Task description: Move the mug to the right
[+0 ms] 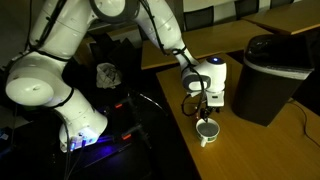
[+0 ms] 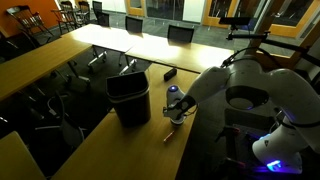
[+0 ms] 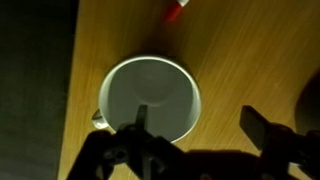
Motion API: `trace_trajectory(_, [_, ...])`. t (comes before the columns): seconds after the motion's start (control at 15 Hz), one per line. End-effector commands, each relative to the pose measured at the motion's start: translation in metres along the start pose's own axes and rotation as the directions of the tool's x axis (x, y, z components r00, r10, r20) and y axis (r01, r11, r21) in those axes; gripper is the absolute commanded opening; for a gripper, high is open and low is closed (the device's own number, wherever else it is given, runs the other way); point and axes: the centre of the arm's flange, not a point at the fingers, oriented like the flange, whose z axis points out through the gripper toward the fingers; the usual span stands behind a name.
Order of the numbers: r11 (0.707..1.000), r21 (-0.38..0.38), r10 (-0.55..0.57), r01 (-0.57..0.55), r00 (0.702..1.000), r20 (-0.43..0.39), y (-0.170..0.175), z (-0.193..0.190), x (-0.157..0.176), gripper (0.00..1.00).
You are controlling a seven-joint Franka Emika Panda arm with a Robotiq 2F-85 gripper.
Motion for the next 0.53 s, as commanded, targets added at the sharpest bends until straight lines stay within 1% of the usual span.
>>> trace_trajectory(0.0, [0.994,-0.101,-0.054,0.052,0.998,-0.017,0.029,-0.069,-0.033,1.00])
trace_trajectory(0.27, [0.980,-0.174,-0.112,0.098,0.991,-0.074,0.050,-0.120,-0.059,1.00])
trace_trajectory(0.4, [0.976,-0.186,-0.139,0.117,0.984,-0.109,0.058,-0.137,-0.066,1.00])
trace_trajectory(0.47, [0.976,-0.170,-0.158,0.136,0.980,-0.123,0.061,-0.144,-0.069,1.00])
